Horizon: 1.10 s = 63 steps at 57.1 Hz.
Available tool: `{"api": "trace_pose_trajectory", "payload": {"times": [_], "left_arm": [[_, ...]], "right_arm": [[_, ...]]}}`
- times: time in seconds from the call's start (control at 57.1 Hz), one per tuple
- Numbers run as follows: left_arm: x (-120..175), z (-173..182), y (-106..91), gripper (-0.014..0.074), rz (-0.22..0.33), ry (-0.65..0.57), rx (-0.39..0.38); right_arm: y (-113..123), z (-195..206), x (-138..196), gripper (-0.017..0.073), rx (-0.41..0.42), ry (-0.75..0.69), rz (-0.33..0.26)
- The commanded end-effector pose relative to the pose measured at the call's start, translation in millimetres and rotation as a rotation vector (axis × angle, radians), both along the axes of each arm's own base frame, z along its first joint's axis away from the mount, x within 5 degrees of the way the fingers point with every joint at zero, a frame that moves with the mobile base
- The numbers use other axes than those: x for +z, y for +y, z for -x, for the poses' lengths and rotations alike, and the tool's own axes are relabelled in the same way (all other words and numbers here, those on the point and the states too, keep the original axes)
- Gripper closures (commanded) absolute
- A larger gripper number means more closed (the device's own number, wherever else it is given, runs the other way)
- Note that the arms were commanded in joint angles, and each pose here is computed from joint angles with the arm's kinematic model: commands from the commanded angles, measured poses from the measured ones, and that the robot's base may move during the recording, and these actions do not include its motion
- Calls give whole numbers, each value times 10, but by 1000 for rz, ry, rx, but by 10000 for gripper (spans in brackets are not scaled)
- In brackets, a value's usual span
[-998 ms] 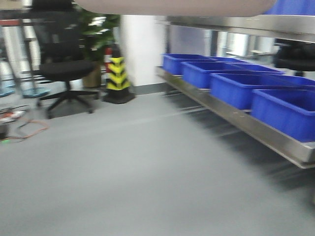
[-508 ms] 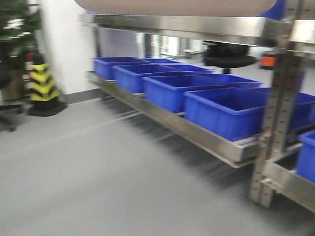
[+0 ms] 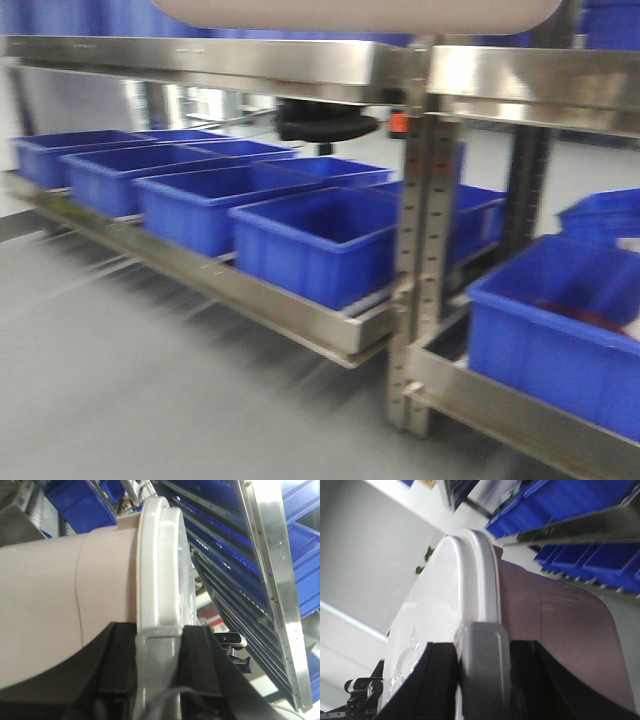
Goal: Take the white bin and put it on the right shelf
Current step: 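Hold the bin with both grippers while turning toward the steel shelf rack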
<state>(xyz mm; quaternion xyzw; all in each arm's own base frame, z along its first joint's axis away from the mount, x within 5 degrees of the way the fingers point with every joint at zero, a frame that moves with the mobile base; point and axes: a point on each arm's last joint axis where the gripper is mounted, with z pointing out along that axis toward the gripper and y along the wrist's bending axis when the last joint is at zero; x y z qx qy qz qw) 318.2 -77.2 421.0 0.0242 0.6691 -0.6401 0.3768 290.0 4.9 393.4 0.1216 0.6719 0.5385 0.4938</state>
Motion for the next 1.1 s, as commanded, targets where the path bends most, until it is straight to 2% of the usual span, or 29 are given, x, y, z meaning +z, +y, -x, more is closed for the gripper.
{"api": "trace_pose_trajectory", "payload": {"times": [0.0, 1.085], "left_arm": [[352, 389, -144, 720, 109, -136, -252], [347, 384, -144, 720, 109, -134, -252]], "right_arm": [[107, 147, 304, 501, 84, -127, -95], [97, 138, 300, 501, 69, -122, -94]]}}
